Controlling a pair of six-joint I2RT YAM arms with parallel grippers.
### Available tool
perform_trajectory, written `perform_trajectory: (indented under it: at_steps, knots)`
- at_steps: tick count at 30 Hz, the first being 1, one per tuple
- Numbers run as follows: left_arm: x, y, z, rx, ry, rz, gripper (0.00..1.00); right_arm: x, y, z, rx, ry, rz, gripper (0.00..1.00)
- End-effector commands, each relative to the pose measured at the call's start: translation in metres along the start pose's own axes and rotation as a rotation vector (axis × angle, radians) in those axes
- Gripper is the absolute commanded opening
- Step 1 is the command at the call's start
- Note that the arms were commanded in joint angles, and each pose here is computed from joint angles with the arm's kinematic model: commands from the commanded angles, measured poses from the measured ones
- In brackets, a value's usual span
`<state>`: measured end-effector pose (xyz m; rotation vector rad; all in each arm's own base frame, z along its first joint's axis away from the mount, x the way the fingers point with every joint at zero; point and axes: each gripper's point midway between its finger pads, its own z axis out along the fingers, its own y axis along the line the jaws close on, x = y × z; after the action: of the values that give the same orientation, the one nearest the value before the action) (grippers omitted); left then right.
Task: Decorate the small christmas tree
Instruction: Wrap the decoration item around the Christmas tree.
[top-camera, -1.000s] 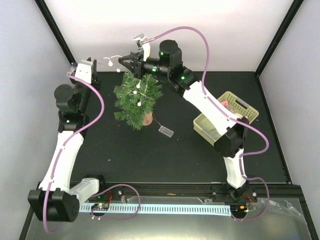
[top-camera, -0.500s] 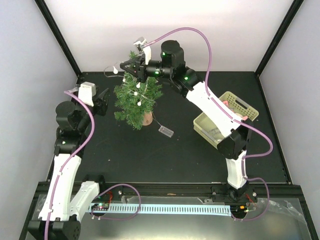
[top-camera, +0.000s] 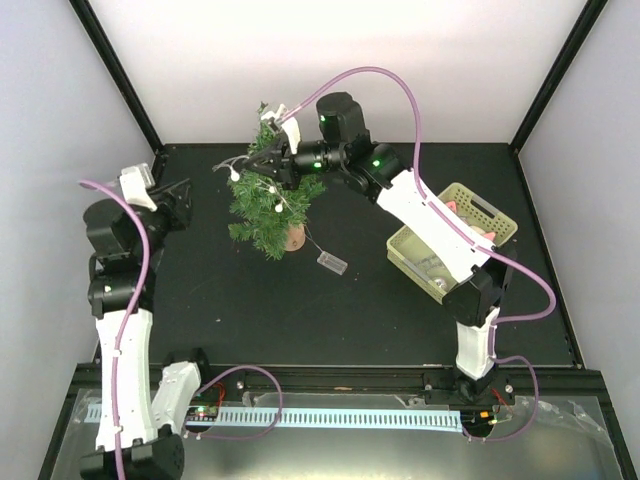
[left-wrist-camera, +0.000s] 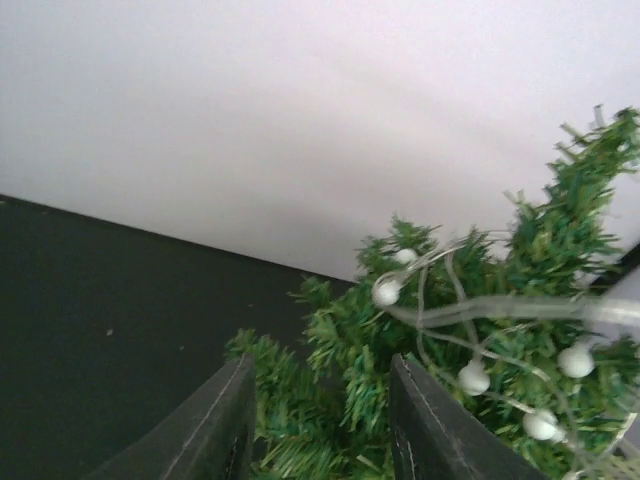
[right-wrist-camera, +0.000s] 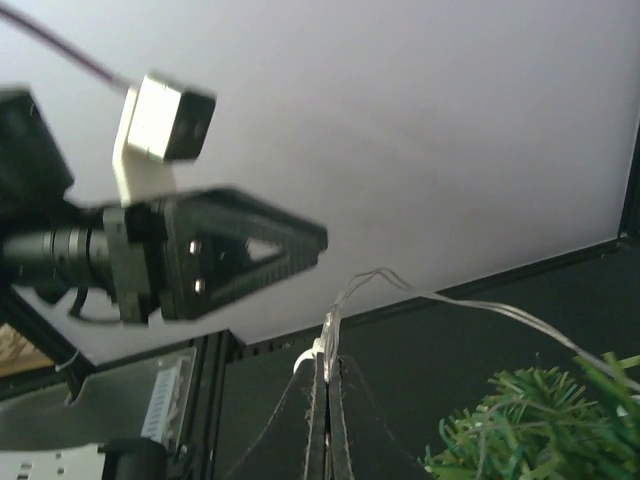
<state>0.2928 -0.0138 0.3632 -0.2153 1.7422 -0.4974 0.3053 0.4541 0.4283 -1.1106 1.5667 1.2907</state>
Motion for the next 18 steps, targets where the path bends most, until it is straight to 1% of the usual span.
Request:
perform_trajectory:
  at_steps: [1, 6, 8, 13, 18]
  knots:
    - [-0.021, -0.033, 0.009, 0.219, 0.061, -0.04, 0.39, 0.007, 0.023, -0.01, -0.015, 0.058, -0.075, 0.01]
    - [-0.018, -0.049, 0.033, 0.389, 0.191, -0.015, 0.45, 0.017, 0.023, -0.009, -0.003, 0.086, -0.087, 0.01]
    - [-0.011, -0.045, 0.044, 0.407, 0.234, -0.03, 0.46, 0.019, 0.026, -0.008, -0.005, 0.095, -0.097, 0.01]
    - [-0.001, -0.032, 0.066, 0.415, 0.284, -0.036, 0.49, 0.023, 0.025, -0.007, 0.004, 0.104, -0.105, 0.01]
    - [-0.005, -0.043, 0.078, 0.542, 0.305, -0.084, 0.5, 0.022, 0.023, -0.007, 0.013, 0.101, -0.109, 0.01]
